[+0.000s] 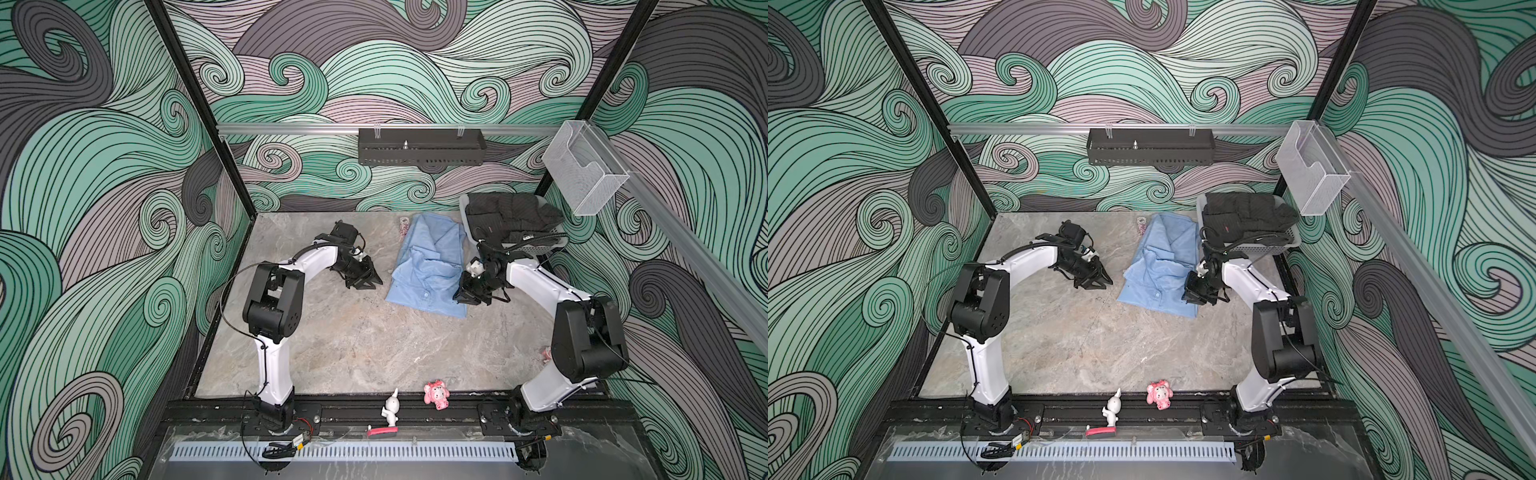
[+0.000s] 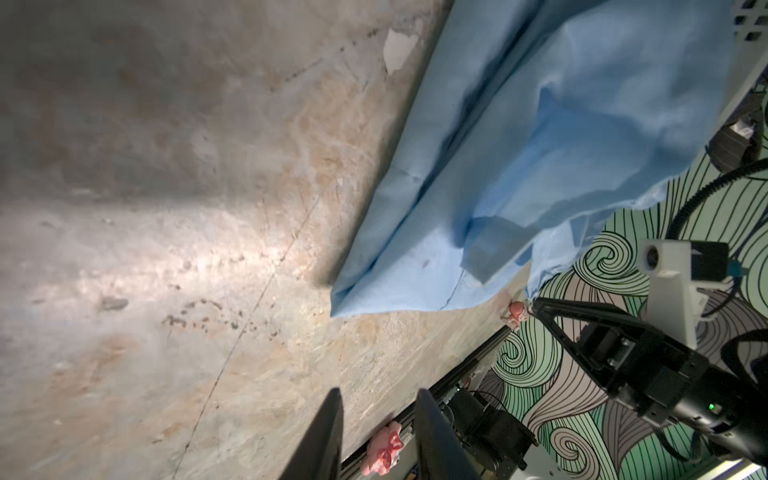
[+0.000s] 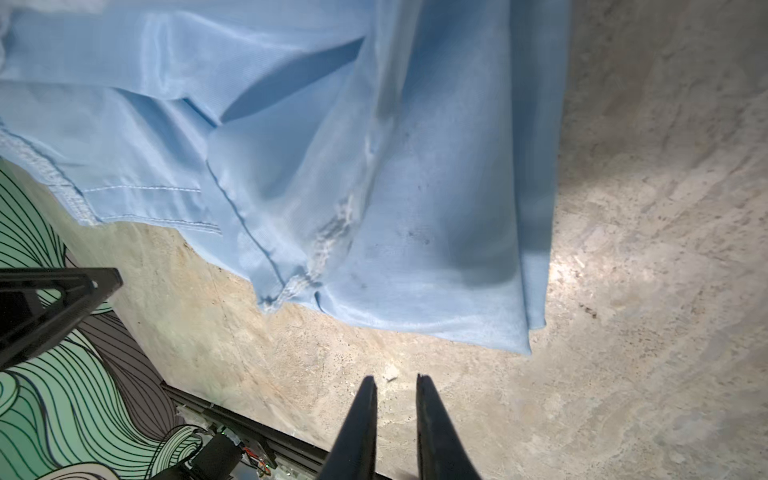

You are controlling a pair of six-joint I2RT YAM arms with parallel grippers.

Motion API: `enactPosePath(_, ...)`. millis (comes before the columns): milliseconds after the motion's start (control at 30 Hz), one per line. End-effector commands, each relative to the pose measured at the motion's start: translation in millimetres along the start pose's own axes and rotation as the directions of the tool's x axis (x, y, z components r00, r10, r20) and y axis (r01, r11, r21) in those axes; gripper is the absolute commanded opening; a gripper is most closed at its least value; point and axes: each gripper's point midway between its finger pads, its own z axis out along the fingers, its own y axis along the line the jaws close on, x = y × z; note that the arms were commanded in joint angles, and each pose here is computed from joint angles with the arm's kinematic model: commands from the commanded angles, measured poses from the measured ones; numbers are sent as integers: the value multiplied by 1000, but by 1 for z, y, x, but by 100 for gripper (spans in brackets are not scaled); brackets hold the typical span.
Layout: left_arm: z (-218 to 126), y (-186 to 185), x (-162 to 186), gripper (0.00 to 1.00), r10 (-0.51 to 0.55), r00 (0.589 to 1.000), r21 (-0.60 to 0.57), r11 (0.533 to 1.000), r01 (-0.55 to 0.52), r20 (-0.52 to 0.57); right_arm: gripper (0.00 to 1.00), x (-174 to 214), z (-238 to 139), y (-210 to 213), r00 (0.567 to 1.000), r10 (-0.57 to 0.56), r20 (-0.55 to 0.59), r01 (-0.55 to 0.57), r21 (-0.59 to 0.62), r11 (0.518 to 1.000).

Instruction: Fold and stack the long sleeve shirts

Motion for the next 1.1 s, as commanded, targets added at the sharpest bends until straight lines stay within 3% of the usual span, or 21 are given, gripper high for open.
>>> enactPosePath(0,5,1,-22,30,23,999,-26,999,-22,23,18,-20,9,3,999,-33,20,33,32,999)
enactPosePath(367,20,-19,-44,30,42,999,3,999,-42,19,20,-113,19,47,990,-17,141,20,-18,1000)
enactPosePath(533,24,-32,-46,31,56,998,18,998,-56,15,21,-145,41,42,988,35,152,-36,4,999)
enactPosePath(733,33,-43,-47,33,71,997,25,997,-71,7,21,-147,52,28,989,69,128,-72,13,997)
enactPosePath(1067,39,-62,-42,34,106,994,41,994,-106,-2,33,-124,-17,43,977,16,214,-13,-15,1000)
